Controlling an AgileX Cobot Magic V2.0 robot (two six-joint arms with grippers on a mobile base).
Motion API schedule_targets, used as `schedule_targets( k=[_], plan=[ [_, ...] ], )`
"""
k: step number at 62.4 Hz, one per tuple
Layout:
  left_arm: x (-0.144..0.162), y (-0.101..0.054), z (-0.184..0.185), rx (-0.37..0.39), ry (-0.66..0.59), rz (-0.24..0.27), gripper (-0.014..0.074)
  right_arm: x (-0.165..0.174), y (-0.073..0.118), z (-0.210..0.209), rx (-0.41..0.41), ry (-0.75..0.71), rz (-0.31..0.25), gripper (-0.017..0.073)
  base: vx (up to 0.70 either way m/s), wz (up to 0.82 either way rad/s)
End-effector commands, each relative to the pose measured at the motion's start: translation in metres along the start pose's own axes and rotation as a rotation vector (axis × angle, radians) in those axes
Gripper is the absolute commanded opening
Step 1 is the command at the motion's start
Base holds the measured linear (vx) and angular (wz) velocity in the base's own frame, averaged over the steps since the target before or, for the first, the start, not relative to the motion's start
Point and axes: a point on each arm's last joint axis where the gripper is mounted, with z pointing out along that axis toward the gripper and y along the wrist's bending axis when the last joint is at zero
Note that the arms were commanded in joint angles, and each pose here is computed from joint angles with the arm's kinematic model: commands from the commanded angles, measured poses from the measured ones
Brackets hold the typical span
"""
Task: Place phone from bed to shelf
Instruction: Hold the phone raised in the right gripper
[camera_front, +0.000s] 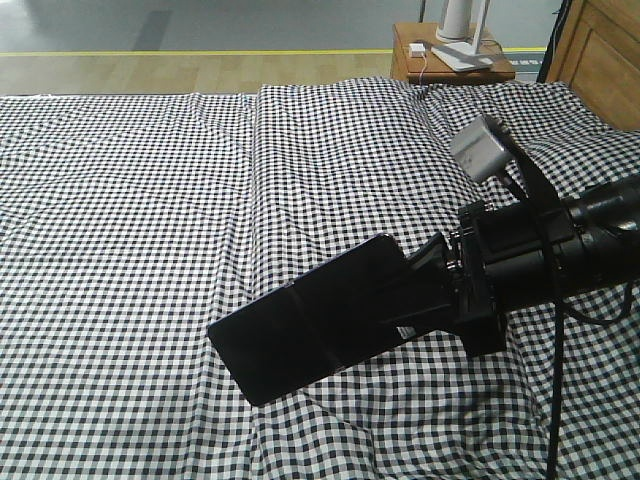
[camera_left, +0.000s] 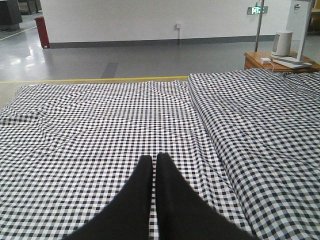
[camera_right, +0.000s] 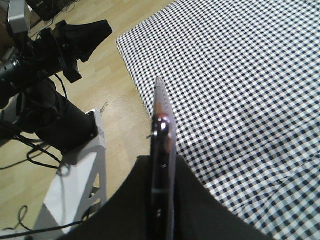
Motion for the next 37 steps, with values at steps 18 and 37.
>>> schedule_targets(
  k=[18,37],
  plan=[
    [-0.0043,0.0003,-0.0003,-0.004,-0.071,-0.009,0.0001,-0.0123,0.0173,-0.0090,-0.066,-0.072,-0.086,-0.0002,0.00,0.00],
    [-0.0043,0.0003,-0.0003,-0.004,-0.071,-0.009,0.0001,-0.0123,0.0173,-0.0090,-0.066,-0.072,-0.086,-0.0002,0.00,0.00]
  ],
)
